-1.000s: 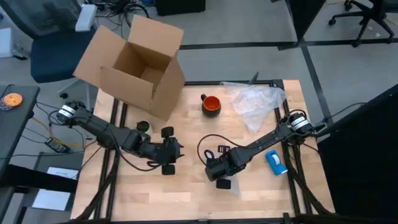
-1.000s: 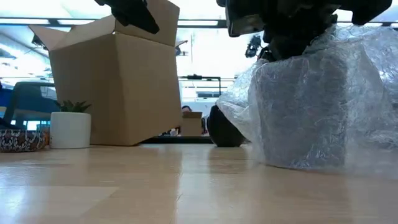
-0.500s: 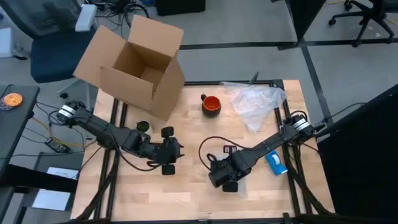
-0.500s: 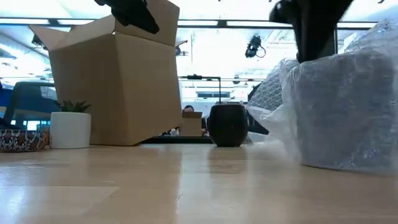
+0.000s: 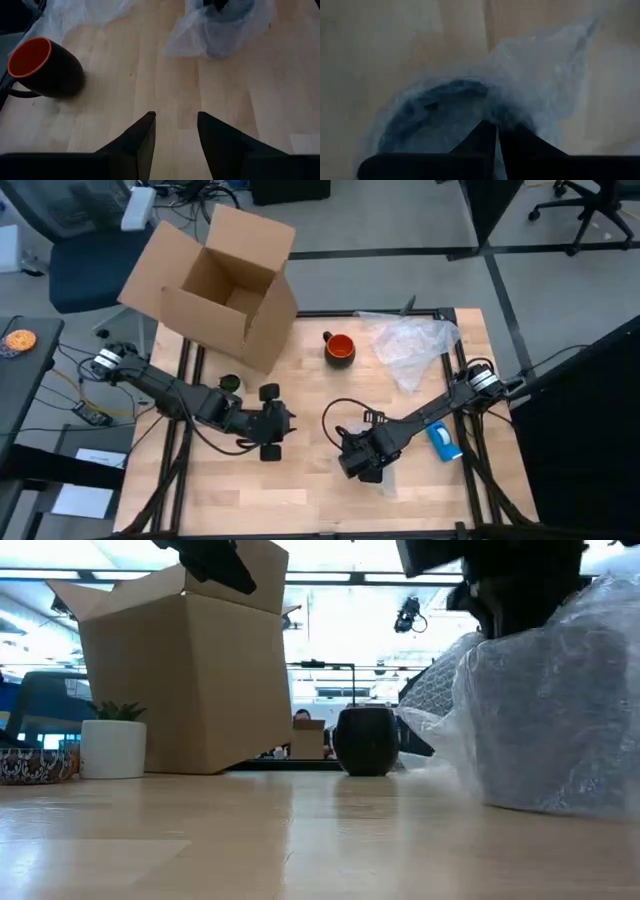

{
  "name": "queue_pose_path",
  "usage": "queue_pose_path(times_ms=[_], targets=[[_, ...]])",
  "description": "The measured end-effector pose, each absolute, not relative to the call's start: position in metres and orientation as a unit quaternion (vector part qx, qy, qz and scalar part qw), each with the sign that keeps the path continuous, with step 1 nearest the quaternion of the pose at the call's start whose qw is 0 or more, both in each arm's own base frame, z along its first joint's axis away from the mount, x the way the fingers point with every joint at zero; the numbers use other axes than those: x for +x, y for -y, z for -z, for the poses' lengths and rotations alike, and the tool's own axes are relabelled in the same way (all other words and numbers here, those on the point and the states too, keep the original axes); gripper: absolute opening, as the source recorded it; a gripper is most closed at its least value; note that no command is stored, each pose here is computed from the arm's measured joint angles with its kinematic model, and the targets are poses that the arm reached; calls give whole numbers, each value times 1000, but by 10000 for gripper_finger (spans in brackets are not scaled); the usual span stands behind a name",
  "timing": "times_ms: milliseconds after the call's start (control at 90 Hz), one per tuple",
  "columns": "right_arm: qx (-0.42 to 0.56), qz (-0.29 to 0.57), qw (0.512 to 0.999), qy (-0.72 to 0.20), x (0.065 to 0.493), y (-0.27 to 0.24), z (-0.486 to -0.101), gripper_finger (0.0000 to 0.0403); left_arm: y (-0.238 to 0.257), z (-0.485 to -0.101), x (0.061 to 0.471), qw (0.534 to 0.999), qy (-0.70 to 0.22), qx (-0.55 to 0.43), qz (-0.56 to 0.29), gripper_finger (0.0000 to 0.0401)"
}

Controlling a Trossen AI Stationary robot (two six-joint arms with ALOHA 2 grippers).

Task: Wrap mug
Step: Wrap the blue mug with bubble wrap

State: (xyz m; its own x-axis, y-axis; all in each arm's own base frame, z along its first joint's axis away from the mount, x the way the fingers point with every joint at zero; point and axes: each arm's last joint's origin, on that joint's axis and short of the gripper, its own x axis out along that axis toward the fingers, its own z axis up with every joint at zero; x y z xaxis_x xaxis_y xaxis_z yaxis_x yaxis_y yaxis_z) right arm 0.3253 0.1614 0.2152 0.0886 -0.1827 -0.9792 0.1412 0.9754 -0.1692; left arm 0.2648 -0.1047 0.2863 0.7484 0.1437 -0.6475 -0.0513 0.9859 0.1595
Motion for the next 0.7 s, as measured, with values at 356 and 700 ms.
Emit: queue_pose_path(times_ms=[356,700], targets=[[19,71,747,-661,328,-155,-187,0,104,-286,264,931,-354,68,-53,129],[6,32,782,-623,349,-137,-187,0,100,-280,255,908,-404,92,-59,129]])
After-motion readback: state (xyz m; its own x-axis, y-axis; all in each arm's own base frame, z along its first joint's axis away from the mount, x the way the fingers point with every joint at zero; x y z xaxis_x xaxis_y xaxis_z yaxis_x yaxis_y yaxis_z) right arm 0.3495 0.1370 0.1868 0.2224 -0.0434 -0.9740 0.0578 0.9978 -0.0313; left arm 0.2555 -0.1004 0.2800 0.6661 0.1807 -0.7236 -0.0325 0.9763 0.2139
